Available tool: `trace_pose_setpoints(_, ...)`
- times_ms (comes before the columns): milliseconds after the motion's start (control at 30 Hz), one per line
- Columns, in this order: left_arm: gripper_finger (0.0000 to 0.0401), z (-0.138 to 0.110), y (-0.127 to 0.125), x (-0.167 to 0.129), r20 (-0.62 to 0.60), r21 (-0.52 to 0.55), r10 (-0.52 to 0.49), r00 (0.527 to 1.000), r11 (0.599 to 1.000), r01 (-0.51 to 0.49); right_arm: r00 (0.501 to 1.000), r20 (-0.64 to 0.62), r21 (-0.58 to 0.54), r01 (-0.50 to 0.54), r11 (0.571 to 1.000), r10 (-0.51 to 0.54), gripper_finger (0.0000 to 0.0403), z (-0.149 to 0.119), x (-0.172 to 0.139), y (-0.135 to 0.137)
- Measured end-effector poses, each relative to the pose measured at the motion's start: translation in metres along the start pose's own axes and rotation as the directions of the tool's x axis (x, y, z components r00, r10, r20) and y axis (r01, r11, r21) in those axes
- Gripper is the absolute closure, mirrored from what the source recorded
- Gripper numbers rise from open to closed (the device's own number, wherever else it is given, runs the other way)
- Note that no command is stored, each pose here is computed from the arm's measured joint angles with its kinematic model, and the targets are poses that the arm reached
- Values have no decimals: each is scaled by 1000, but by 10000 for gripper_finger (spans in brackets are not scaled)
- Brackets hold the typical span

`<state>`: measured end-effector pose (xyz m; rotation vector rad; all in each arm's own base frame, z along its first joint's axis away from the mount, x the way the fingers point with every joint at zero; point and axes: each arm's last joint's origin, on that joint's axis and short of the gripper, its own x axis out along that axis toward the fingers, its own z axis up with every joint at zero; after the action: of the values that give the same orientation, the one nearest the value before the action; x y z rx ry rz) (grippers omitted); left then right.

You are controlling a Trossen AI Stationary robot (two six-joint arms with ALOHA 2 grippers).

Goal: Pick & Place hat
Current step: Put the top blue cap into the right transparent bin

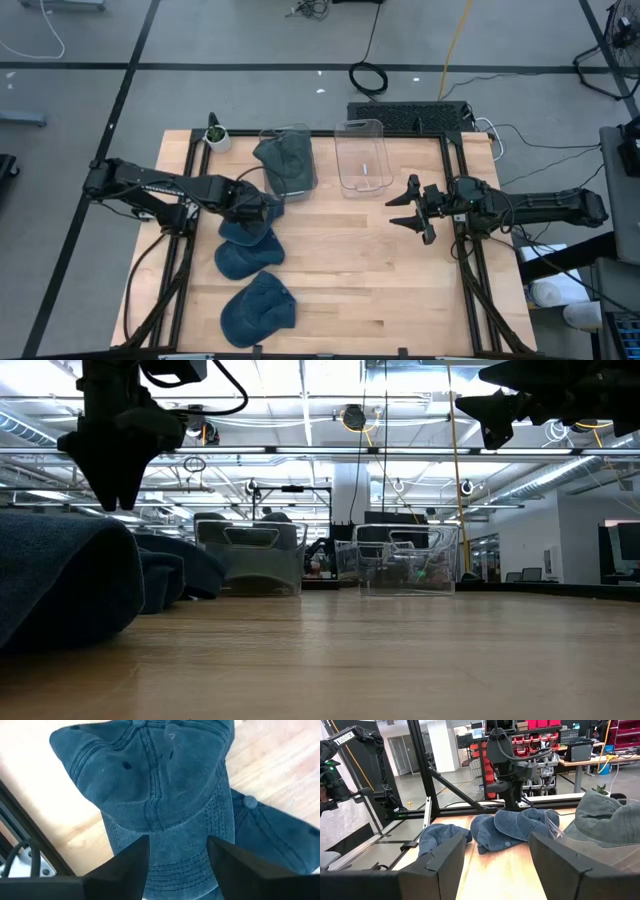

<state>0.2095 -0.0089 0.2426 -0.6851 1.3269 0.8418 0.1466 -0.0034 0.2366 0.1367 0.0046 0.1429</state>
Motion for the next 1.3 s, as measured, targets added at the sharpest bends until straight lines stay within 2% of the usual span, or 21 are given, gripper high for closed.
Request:
trace_pose_setpoints(233,164,-1,-1,0,-3,-146,-4,1000,989,3,1000,0,7,0,1000,0,193,0,0,0)
trace_pose_setpoints(333,160,-5,-3,-1,-4,-176,-7,1000,984,6,1000,0,7,0,1000,0,193,0,0,0)
trace_pose_setpoints(567,160,-15,-6,13,6,-182,-10,1000,983,11,1000,-8,2,1,1000,-1,193,-1,1,0)
trace_pose_setpoints(833,160,-13,1,23,103,-170,74,992,984,-56,999,-41,-2,6,1000,-6,193,-6,7,-2)
trace_pose_setpoints(900,160,-11,1,23,130,-114,84,988,991,-69,999,-46,-1,6,1000,-6,193,-7,8,-3)
trace_pose_setpoints(933,160,-11,1,23,139,-53,80,987,996,-74,999,-51,0,7,1000,-7,193,-7,9,-3)
trace_pose_setpoints(1000,160,-10,-1,23,146,141,69,987,986,-90,999,-53,0,7,1000,-7,193,-8,9,-3)
trace_pose_setpoints(1067,160,-11,-2,22,155,329,64,986,938,-112,999,-47,-1,6,1000,-6,193,-7,9,-3)
trace_pose_setpoints(1133,160,-11,-2,22,172,458,67,983,878,-140,999,-42,-2,4,1000,-4,193,-6,9,-3)
trace_pose_setpoints(1200,160,-9,-3,22,190,508,62,980,848,-152,999,-40,-3,2,1000,-2,193,-6,9,-3)
trace_pose_setpoints(1300,160,-6,-3,23,192,513,56,980,845,-148,999,-40,-3,2,1000,-2,193,-6,9,-3)
